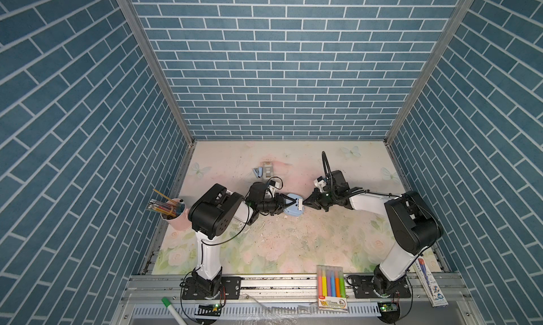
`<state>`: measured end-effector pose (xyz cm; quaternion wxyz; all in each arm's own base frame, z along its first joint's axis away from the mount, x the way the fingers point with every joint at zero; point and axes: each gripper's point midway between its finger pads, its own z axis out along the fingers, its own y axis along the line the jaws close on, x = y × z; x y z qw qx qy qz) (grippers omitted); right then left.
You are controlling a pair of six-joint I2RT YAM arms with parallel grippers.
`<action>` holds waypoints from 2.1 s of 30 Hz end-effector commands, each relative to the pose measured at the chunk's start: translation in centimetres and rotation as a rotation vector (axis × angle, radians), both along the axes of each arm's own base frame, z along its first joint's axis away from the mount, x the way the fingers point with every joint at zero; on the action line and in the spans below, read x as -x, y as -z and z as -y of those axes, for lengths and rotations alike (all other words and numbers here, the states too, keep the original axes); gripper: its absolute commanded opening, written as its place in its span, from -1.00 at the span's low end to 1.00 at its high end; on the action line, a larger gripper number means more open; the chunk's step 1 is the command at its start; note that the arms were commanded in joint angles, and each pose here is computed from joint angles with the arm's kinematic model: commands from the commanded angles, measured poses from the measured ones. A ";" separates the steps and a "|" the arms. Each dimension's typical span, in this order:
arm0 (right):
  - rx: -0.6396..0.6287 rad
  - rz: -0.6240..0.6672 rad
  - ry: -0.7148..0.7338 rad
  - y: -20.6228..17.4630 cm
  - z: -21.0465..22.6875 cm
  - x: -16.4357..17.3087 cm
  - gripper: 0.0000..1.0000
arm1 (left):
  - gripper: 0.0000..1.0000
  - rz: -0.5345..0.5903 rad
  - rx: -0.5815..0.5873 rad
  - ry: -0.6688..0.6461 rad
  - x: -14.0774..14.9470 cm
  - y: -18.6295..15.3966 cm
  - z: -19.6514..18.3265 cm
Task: Insert the battery into the alarm
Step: Install the cover on the alarm.
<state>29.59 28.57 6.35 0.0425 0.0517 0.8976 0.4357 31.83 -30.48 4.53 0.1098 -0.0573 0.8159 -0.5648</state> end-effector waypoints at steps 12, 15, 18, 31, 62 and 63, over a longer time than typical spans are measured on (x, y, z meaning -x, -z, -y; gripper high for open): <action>-0.027 -0.015 0.006 0.3 -0.9 -0.8 -1.00 | -0.97 -0.087 -0.065 -0.003 1.3 3.2 -0.8; -0.043 0.005 0.012 -0.4 -1.2 -1.0 -1.00 | -0.96 -0.090 -0.067 -0.003 1.3 3.3 -0.8; -0.050 0.032 0.014 -1.2 -1.5 -1.1 -1.00 | -0.97 -0.090 -0.068 -0.003 1.3 3.3 -0.8; -0.059 0.120 -0.016 -4.0 -2.7 -0.8 -1.00 | -0.97 -0.095 -0.068 -0.003 1.4 3.4 -0.8; 0.074 0.015 -0.033 1.5 -3.2 0.4 -0.73 | -0.97 -0.090 -0.064 -0.002 1.4 3.3 -0.8; 0.078 0.013 -0.033 1.6 -3.2 0.5 -0.72 | -0.97 -0.091 -0.064 -0.002 1.4 3.3 -0.8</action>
